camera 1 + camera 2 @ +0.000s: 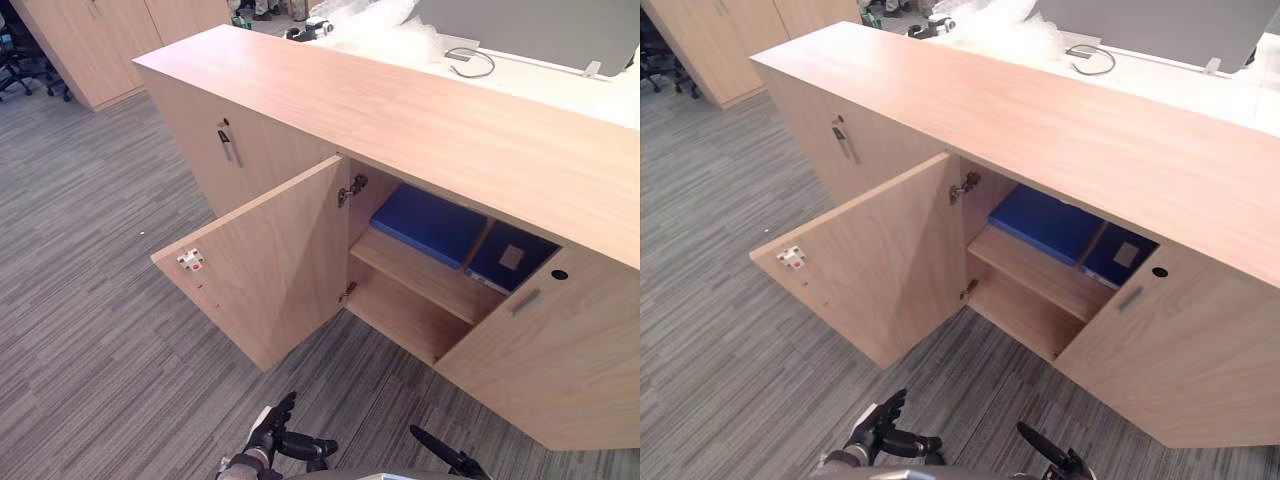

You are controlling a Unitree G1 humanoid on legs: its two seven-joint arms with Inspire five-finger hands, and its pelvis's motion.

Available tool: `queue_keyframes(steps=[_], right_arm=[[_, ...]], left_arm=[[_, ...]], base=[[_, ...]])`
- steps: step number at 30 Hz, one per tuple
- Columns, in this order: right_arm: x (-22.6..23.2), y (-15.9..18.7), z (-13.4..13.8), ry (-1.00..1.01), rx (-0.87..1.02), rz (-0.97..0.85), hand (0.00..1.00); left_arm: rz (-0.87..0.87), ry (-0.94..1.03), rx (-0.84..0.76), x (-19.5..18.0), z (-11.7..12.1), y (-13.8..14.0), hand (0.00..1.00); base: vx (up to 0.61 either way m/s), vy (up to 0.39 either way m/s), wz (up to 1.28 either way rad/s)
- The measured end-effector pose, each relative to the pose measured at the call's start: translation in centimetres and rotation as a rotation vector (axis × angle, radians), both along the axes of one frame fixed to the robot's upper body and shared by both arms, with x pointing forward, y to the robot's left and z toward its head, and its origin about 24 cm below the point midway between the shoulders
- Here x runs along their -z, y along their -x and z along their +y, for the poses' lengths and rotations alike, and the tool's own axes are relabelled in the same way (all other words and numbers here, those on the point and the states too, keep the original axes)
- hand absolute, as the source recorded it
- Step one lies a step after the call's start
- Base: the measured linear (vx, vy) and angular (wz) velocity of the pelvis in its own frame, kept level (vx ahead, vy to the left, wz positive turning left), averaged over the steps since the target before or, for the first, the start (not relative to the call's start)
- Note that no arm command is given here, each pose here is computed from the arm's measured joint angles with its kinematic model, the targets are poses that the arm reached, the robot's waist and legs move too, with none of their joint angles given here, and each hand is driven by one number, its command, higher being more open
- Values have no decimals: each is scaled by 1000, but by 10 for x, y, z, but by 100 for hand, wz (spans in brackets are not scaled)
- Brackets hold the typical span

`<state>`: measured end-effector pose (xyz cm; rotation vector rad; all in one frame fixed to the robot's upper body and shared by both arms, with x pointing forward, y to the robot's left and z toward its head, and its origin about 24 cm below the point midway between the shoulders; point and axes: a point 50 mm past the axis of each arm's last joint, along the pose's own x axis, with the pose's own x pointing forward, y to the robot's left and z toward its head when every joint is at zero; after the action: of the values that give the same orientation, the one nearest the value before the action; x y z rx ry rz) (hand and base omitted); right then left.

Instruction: Walk over to the cabinet, pick up the folder, carry it to the office cabinet, place the folder inside the office cabinet, then close the office cabinet door

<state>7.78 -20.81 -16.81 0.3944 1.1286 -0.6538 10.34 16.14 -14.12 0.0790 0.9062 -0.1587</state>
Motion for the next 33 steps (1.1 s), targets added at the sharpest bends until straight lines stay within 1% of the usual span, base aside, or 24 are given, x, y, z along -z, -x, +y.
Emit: queue_keyframes(steps=[2, 4, 5, 6, 9, 11, 12, 14, 15, 16, 17, 18, 21, 23, 25, 26, 27, 30, 33], right_arm=[[0, -1, 1, -2, -22, 6, 100], [0, -1, 0, 0, -36, 13, 100], [0, -1, 0, -2, -35, 14, 100], [1, -1, 1, -5, -35, 16, 100], [1, 0, 2, -7, -33, 18, 100], [1, 3, 0, -5, -29, 26, 100], [1, 5, 0, -4, -27, 28, 100], [2, 11, -2, 0, -14, 38, 100], [2, 12, -3, 1, -1, 39, 100], [2, 16, -4, 1, 26, 38, 100], [2, 19, -5, 6, 43, 38, 100], [2, 21, -6, 7, 47, 41, 100], [2, 32, -8, 14, 72, 56, 100], [2, 36, -9, 15, 74, 64, 100], [3, 38, -8, 15, 76, 70, 100], [3, 38, -8, 15, 76, 70, 100], [3, 38, -8, 14, 76, 70, 100], [3, 37, -9, 15, 75, 67, 100], [1, 36, -14, 30, 73, 55, 100]], left_arm=[[18, 31, -87, 1, 6, 5, 100], [47, 85, -263, 5, 17, 14, 100], [54, 92, -320, 6, 20, 16, 100], [66, 93, -436, 9, 27, 18, 100], [103, 80, -720, 13, 49, 34, 100], [92, 68, -916, 11, 66, 42, 100], [86, 58, -964, 10, 71, 44, 100], [32, 12, -1121, 2, 94, 49, 100], [10, -1, -1148, -1, 100, 49, 100], [-42, -28, -1191, -9, 111, 46, 100], [-94, -63, -1207, -17, 123, 43, 100], [-118, -84, -1203, -22, 128, 40, 100], [-197, -216, -1137, -41, 154, 30, 100], [-223, -260, -1102, -48, 162, 23, 100], [-259, -305, -1036, -57, 169, 6, 100], [-269, -313, -1017, -59, 169, 2, 100], [-307, -317, -963, -65, 168, -12, 100], [-363, -335, -846, -76, 163, -35, 100], [-411, -326, -731, -84, 153, -61, 100]], base=[[-17, -34, 0], [-25, -41, 3], [-16, -49, 2], [-15, -46, 1], [-29, -56, 9], [-27, -48, 25], [-13, -33, 22], [-2, -27, 27], [9, -14, 17], [18, -1, 4], [0, 0, 0], [39, 9, -1], [56, 15, -7], [71, 11, -5], [121, 11, -2], [109, 5, 2], [88, 1, 4], [96, -18, 3], [68, -122, 1]])
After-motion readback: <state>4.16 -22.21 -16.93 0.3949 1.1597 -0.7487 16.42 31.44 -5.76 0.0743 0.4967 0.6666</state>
